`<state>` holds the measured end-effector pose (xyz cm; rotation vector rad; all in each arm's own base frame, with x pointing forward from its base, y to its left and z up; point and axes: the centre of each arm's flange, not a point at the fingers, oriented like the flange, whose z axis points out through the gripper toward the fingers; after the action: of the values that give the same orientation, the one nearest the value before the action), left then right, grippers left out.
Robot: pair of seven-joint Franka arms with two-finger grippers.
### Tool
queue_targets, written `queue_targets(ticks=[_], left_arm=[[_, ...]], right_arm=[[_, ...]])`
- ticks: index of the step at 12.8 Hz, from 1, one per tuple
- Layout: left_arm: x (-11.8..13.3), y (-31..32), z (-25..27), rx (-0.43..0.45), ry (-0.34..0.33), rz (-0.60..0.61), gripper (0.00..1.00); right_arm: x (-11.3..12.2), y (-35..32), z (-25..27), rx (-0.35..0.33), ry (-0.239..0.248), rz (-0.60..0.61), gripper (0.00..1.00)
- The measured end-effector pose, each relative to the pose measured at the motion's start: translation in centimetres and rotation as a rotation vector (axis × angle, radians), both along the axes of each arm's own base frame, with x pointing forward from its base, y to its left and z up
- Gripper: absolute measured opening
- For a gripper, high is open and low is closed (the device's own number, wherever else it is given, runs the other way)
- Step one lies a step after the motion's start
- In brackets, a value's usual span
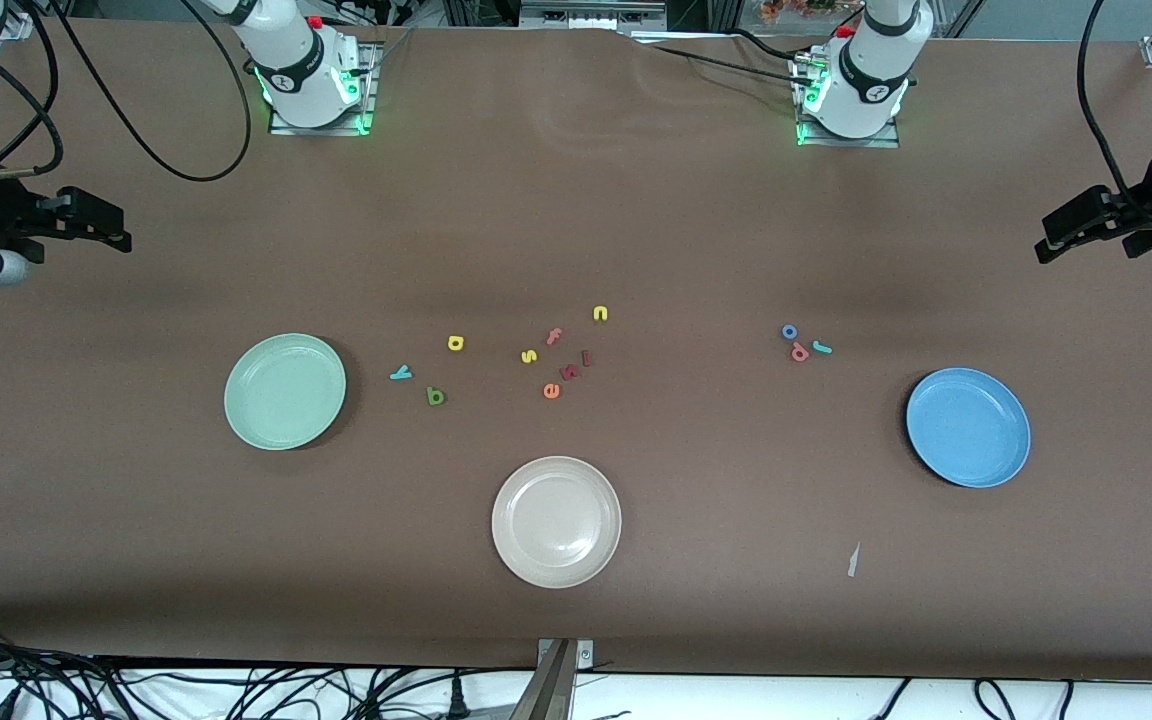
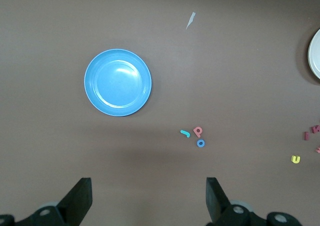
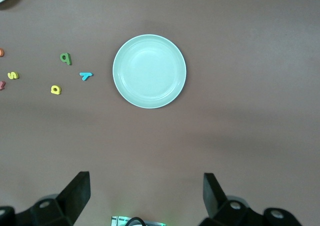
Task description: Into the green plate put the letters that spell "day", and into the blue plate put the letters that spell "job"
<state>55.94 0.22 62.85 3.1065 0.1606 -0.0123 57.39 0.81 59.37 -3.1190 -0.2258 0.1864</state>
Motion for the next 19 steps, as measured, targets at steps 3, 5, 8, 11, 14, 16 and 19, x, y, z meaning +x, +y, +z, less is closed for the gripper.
queue_targets(ticks=[3,5,8,11,14,16,19], left_arm=[[0.04,0.05,0.03,0.000,-0.004,0.001,1.00],[0.05,0.06,0.04,0.000,-0.005,0.001,1.00],[0.05,0.06,0.04,0.000,-0.005,0.001,1.00],[0.05,0.07,0.03,0.000,-0.005,0.001,1.00],[0.06,0.07,0.04,0.000,-0.005,0.001,1.00],[0.06,0.07,0.04,0.000,-0.005,0.001,1.00],[0.06,0.23,0.01,0.019,-0.004,0.000,1.00]], right_arm=[[-0.01,0.00,-0.01,0.000,0.001,0.000,1.00],[-0.01,0.01,-0.01,0.000,0.001,0.000,1.00],[-0.01,0.04,-0.01,0.001,0.001,0.001,1.00],[0.00,0.08,-0.01,0.001,0.000,0.001,1.00],[0.00,0.09,-0.01,0.001,0.000,0.001,1.00],[0.00,0.09,-0.01,0.001,0.000,0.001,1.00],[0.00,0.09,-0.01,0.001,0.000,0.001,1.00]])
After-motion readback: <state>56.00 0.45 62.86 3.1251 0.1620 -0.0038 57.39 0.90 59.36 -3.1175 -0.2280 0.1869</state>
